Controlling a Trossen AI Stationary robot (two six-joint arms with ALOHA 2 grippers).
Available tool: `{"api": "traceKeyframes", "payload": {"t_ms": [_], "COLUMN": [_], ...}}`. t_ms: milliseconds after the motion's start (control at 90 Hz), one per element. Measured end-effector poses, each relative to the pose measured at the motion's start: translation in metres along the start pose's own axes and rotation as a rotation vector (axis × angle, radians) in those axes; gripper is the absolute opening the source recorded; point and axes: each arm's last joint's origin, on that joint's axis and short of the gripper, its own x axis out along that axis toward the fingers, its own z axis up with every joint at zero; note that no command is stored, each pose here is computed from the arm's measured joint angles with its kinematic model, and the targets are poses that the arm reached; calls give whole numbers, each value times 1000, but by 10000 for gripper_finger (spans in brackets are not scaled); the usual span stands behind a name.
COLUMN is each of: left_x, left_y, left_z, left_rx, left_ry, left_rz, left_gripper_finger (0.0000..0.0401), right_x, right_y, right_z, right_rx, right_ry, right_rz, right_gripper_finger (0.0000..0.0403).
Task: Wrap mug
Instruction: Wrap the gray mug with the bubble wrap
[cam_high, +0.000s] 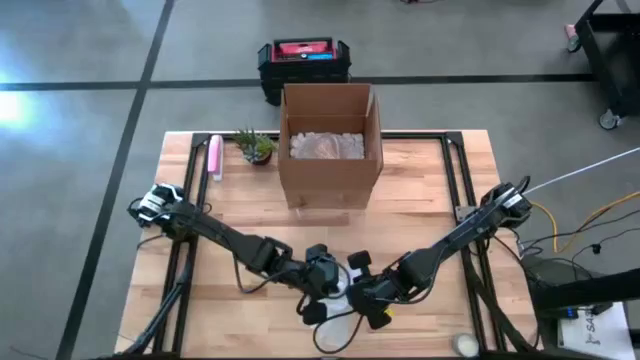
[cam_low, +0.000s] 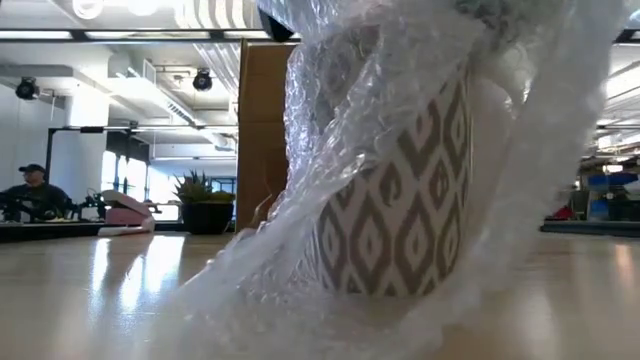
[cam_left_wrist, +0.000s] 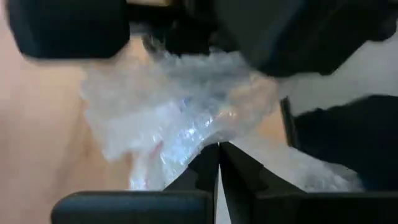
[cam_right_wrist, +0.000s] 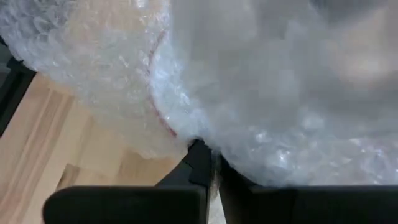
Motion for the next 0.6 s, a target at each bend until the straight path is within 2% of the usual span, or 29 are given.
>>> {"api": "traceKeyframes", "payload": {"t_ms": [156, 256, 600], "left_x": [30, 39, 46], "left_y": [11, 9, 6], "left_z": [-31, -44, -48], "left_rx": [-42, -79, -78], "left_ry": [101, 139, 104], "left_rz": [55, 26, -8], "left_gripper_finger": [0, 0, 0], "right_x": [0, -1, -17], "right_y": [0, 0, -2], "right_z": [0, 1, 23], "right_rx": [1, 17, 53], "right_ry": [-2, -8, -88], "right_rz": [0, 1, 19], "right_gripper_finger": [0, 0, 14]}}
